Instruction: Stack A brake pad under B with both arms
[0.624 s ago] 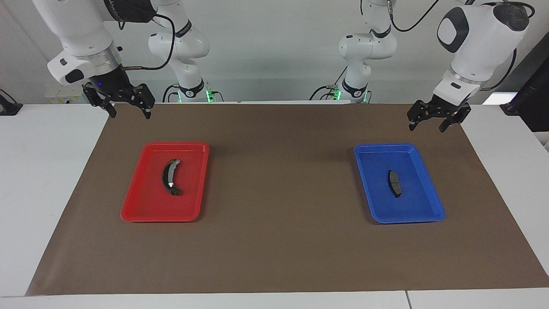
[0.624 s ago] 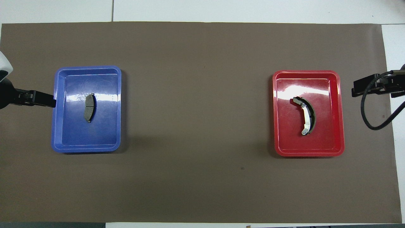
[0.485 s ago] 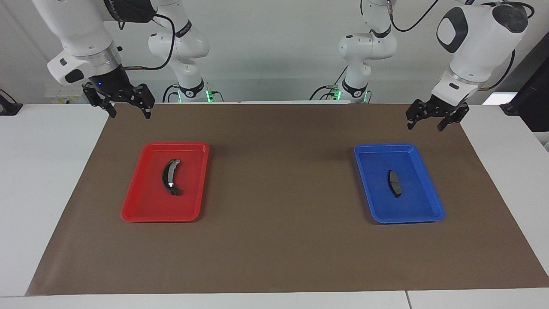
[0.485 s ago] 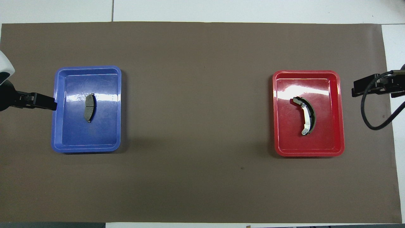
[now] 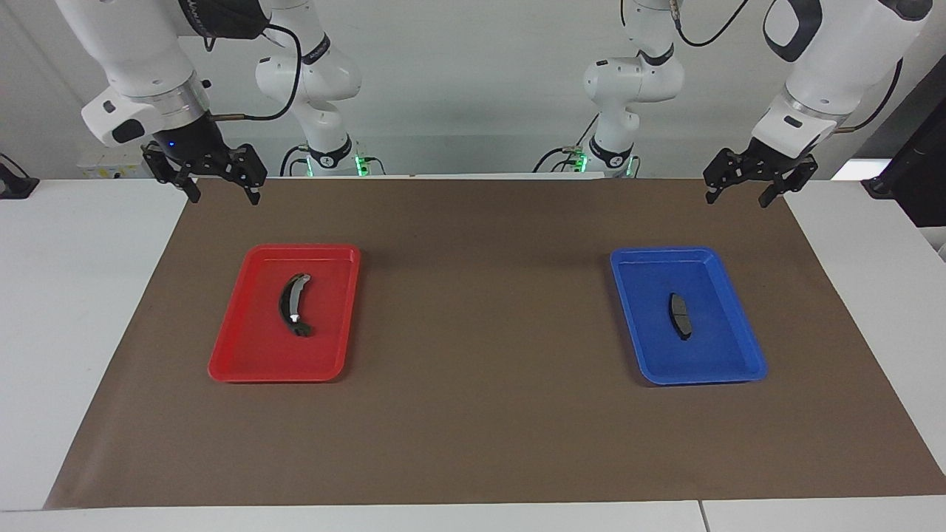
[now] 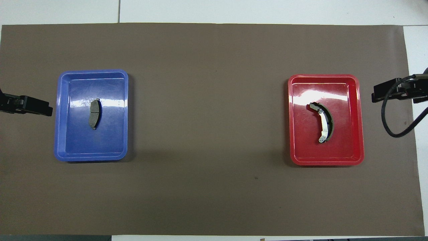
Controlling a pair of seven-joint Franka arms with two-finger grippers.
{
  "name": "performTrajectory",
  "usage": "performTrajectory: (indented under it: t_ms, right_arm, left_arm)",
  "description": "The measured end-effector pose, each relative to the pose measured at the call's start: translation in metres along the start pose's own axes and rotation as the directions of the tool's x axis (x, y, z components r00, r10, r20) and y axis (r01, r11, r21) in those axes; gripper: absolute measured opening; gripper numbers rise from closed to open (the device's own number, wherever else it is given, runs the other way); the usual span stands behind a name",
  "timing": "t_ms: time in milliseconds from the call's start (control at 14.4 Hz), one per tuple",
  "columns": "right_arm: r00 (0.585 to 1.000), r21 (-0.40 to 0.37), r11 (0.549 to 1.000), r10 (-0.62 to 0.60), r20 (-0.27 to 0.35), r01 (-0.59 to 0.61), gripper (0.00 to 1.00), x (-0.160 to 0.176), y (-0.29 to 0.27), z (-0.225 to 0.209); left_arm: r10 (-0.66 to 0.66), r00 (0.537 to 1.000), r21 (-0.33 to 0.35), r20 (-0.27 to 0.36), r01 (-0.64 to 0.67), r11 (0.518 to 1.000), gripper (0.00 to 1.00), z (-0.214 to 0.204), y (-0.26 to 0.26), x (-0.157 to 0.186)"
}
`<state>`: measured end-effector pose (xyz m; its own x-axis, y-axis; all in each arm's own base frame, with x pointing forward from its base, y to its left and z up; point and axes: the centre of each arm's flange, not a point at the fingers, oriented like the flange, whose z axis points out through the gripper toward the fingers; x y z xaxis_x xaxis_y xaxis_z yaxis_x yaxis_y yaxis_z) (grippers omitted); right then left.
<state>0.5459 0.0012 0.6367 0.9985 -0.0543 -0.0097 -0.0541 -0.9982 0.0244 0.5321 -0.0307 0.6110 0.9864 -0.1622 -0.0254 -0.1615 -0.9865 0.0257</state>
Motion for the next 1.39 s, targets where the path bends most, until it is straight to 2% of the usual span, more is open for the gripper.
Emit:
performTrajectory:
  t_ms: [416, 693, 832, 1040, 1386]
  right_arm:
    - [1.0, 0.0, 1.0, 0.0, 0.0, 0.0, 0.99, 0.0, 0.0, 0.0]
    - [0.998, 0.004, 1.0, -0.005, -0.057, 0.006, 0.99, 0.009, -0.003, 0.022]
    - [0.998, 0.005, 1.0, -0.008, -0.07, 0.009, 0.99, 0.012, -0.005, 0.052]
    - [0.997, 0.003, 0.999, -0.038, -0.064, 0.039, 0.99, 0.017, -0.007, 0.114]
    - [0.991, 0.011, 0.995, -0.093, -0.099, 0.095, 0.99, 0.008, -0.006, 0.23]
  left_arm:
    - [0.0, 1.0, 0.0, 0.003, 0.0, 1.0, 0.99, 0.004, 0.0, 0.002]
    - [0.001, 1.0, 0.001, -0.013, -0.001, 1.0, 0.99, 0.008, 0.0, 0.007]
    - [0.0, 0.999, 0.004, -0.035, 0.0, 1.0, 0.99, 0.027, -0.001, 0.014]
    - [-0.003, 0.998, 0.007, -0.057, 0.004, 1.0, 0.99, 0.076, -0.004, 0.029]
    - [-0.025, 0.997, 0.01, -0.072, 0.026, 1.0, 0.99, 0.189, -0.008, 0.056]
